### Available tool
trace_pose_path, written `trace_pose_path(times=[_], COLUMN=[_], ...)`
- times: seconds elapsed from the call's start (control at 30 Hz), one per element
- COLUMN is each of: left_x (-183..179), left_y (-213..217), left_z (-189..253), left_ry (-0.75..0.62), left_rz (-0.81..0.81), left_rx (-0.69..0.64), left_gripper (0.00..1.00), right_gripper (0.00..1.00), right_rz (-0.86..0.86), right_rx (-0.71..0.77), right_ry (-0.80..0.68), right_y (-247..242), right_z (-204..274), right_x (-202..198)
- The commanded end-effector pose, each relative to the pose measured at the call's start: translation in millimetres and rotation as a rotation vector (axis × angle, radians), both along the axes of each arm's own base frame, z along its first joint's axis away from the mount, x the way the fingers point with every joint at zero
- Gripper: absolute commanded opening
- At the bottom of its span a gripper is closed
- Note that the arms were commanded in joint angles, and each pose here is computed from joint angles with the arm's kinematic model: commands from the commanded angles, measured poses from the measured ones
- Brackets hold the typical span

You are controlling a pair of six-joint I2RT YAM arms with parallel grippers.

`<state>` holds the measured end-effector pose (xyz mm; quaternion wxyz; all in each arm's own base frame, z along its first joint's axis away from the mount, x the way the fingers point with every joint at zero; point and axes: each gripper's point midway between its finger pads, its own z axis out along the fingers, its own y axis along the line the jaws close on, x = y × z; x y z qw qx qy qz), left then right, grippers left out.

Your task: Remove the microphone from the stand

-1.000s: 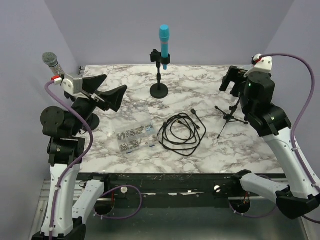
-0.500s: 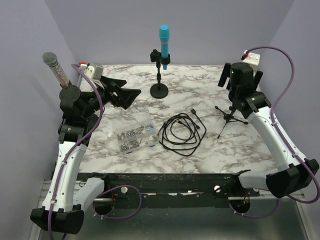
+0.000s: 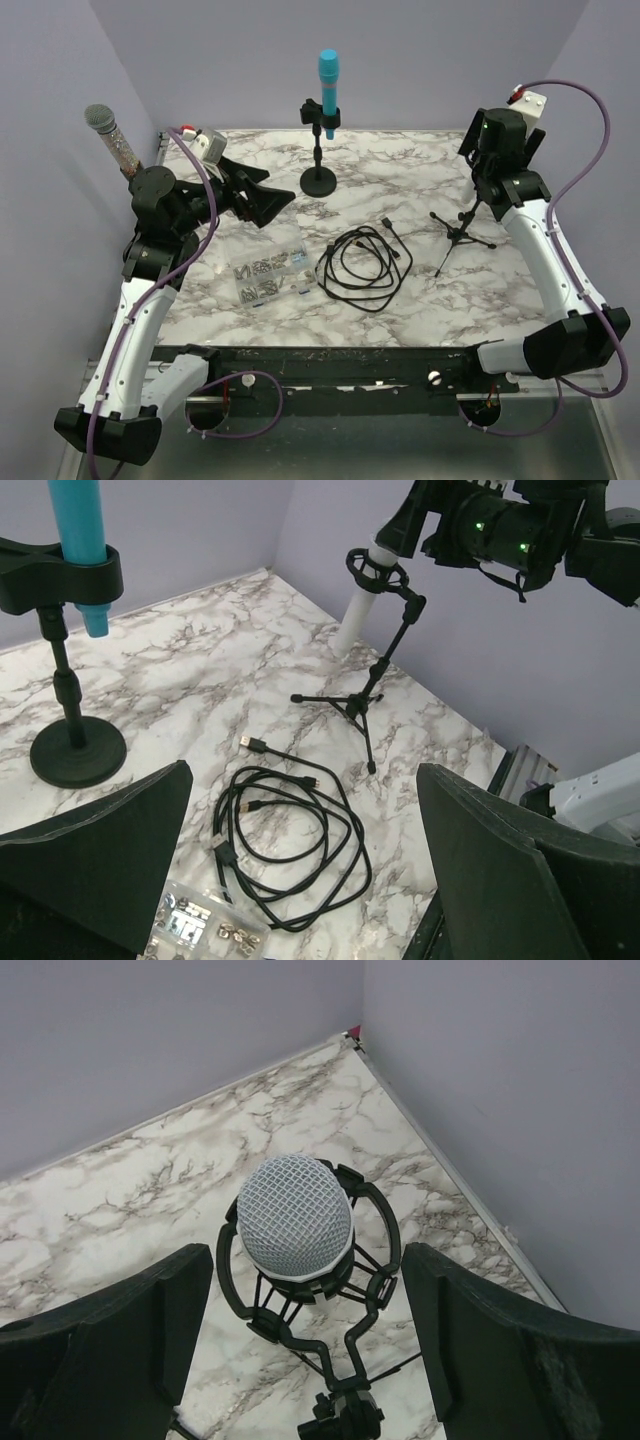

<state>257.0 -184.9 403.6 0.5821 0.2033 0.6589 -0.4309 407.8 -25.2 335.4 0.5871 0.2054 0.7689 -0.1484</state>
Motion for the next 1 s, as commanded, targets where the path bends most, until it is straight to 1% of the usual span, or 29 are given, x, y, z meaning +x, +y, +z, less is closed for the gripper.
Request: trace_pose_path(times=[0.0,0.3,0.53,0.6,0.77,0.87,0.93,0.97], left_x=[-4,-2,-3,-4,-4,-4,-3,-3], left_y=[-4,-7,-10,-10,-12,-12,-12,-12], left_z=[6,0,-2,-1,-2,-3,-4,-4], left_ry=[-0.025,-0.017,-0.013,-0.014,-0.012,-0.01,-0.008,-0.007], left_rz=[-0.017,-0.013,-0.018,-0.021,-0.026,-0.026,-0.025,-0.025], left_rx=[0.019,0.045,0.052,0.054,0.056,0.058,0.058,0.058], left_gripper=[0.99,0.99,0.99,0.99,0.99,0.99,0.99,0.99], right_gripper=[0.84,0.69,0.66,0.61,0.53,0.46,0.44,0.41], right_rz=[0.022,0.024,0.011,0.009,0.014,0.014,0.011,0.014], right_rx=[-0.01,-0.023,-0.043,-0.05,-0.058,-0.068,-0.073,-0.074], right_ry=[-0.05,-0.034,-0.025,-0.019,-0.02,-0.023,-0.03,-0.036], right_y=[2,-1,-5,-5,-5,-6,-7,-7], right_z=[14,4,-1,-3,0,4,9,12], right_x=[16,28,28,28,28,28,27,26])
